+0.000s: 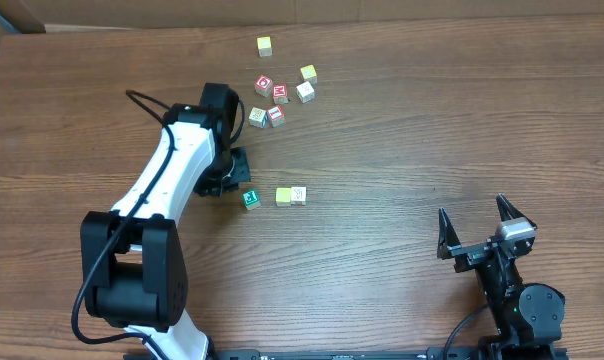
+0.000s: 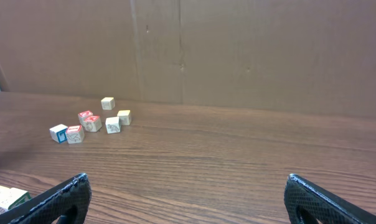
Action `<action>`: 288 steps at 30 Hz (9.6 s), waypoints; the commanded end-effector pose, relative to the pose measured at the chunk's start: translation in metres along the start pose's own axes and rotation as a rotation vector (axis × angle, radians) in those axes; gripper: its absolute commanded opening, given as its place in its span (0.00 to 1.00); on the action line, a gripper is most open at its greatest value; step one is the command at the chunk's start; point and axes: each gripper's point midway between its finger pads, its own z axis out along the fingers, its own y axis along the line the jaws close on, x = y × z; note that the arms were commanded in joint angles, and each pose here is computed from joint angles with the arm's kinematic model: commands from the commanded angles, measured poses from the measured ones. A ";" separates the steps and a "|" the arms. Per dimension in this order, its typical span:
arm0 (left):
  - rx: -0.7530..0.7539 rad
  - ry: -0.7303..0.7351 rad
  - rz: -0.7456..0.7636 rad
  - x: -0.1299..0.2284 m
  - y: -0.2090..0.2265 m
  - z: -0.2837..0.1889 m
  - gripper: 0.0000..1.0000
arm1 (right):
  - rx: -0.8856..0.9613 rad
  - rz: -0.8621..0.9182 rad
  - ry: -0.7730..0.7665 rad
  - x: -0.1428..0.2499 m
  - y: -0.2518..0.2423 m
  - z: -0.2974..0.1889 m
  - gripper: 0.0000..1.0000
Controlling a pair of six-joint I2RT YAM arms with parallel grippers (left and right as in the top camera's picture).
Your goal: Flip 5 blocks
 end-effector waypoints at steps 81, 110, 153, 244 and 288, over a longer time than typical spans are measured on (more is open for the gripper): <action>0.279 -0.033 -0.033 0.013 -0.053 0.045 0.04 | 0.000 -0.004 0.001 0.003 0.000 0.000 1.00; 0.322 -0.312 -0.260 -0.063 0.047 -0.110 1.00 | 0.000 -0.004 0.001 0.003 0.000 0.000 1.00; 0.322 -0.312 -0.260 -0.063 0.047 -0.110 1.00 | 0.000 -0.004 0.001 0.003 0.000 0.000 1.00; 0.323 -0.311 -0.255 -0.062 0.045 -0.110 1.00 | -0.348 0.593 0.950 -0.101 0.076 0.241 0.80; 0.323 -0.311 -0.255 -0.062 0.045 -0.110 1.00 | -0.188 0.098 0.898 0.148 0.258 0.340 0.63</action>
